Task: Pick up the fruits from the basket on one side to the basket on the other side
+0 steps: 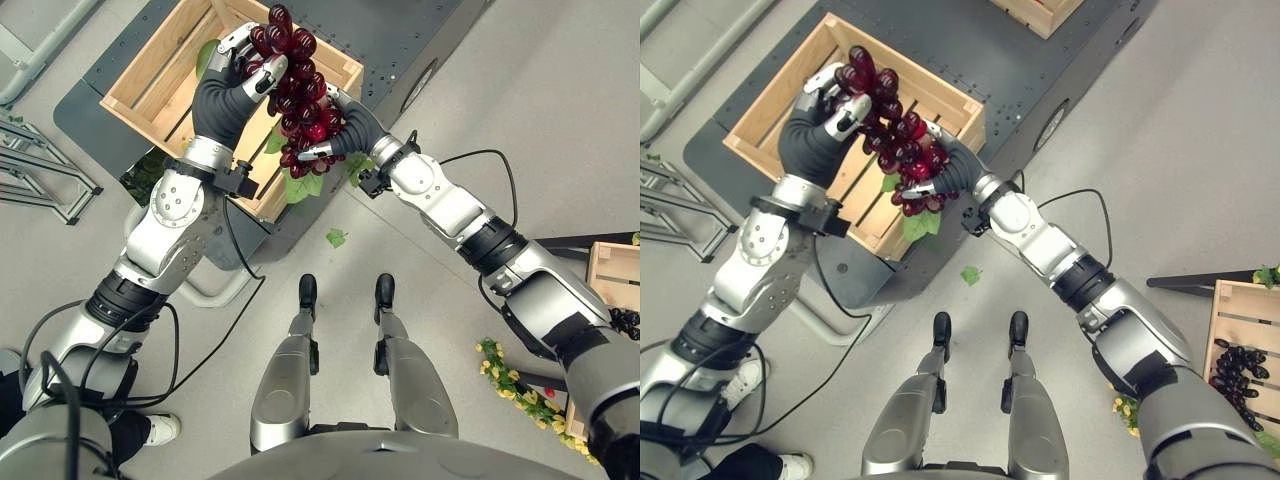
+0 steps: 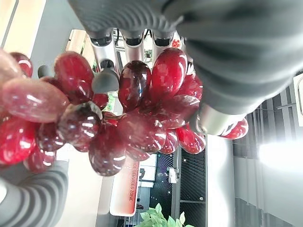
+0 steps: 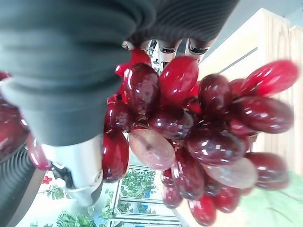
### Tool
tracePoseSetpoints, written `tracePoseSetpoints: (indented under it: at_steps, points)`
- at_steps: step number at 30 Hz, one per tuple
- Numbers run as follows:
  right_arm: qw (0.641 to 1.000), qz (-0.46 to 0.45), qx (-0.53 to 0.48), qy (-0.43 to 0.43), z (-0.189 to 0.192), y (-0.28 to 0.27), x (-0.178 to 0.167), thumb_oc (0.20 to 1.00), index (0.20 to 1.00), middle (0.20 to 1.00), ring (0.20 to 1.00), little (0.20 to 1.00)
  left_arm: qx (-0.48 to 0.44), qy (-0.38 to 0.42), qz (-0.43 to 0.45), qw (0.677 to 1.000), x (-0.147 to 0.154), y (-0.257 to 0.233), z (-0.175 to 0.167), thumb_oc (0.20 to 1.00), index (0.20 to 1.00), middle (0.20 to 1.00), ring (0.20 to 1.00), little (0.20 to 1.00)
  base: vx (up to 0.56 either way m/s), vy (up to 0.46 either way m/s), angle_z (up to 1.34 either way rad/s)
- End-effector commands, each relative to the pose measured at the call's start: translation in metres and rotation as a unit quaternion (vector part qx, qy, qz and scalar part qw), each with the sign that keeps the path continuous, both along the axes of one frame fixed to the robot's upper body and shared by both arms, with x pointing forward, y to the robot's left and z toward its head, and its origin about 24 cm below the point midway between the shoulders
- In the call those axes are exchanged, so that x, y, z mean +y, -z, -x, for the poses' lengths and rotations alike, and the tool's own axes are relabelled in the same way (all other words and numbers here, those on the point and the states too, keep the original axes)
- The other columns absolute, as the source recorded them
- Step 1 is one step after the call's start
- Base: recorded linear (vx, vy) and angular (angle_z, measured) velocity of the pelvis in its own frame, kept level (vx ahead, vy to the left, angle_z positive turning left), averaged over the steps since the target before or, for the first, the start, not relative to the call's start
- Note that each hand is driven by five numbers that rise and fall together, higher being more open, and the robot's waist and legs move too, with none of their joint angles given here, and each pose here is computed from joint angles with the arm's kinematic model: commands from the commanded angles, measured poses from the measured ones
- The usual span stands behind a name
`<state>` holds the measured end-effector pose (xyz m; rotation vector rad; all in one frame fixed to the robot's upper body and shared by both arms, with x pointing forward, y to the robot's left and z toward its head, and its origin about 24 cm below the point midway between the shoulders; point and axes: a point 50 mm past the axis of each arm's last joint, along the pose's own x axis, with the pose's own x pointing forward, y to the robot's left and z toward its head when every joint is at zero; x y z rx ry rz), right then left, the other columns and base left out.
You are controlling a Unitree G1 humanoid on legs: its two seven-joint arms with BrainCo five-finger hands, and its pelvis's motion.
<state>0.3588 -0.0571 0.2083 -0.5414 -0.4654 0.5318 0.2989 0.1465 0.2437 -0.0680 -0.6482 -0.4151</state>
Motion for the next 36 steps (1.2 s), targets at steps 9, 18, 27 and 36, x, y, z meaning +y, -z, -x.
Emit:
tracePoseSetpoints:
  at_steps: [9, 18, 27, 36]
  points:
    - [0.999, -0.013, 0.015, -0.046, 0.003, 0.004, 0.048, 0.2, 0.2, 0.2, 0.2, 0.2, -0.078, 0.091, 0.023, 0.992, -0.032, -0.023, 0.022, 0.2, 0.2, 0.2, 0.2, 0.2, 0.0, 0.001, 0.0]
    - [0.999, -0.006, 0.044, -0.033, -0.003, 0.013, 0.087, 0.2, 0.2, 0.2, 0.2, 0.2, -0.08, 0.112, 0.041, 0.99, -0.044, -0.025, 0.022, 0.2, 0.2, 0.2, 0.2, 0.2, 0.0, 0.0, 0.0]
    - [0.998, -0.007, 0.06, -0.016, -0.005, 0.02, 0.097, 0.2, 0.2, 0.2, 0.2, 0.2, -0.085, 0.127, 0.053, 0.987, -0.053, -0.027, 0.025, 0.2, 0.2, 0.2, 0.2, 0.2, 0.0, 0.0, 0.0]
    - [0.998, -0.013, 0.066, -0.016, -0.004, 0.024, 0.093, 0.2, 0.2, 0.2, 0.2, 0.2, -0.074, 0.114, 0.063, 0.989, -0.049, -0.022, 0.021, 0.878, 0.878, 0.878, 0.878, 0.878, 0.0, 0.0, 0.0]
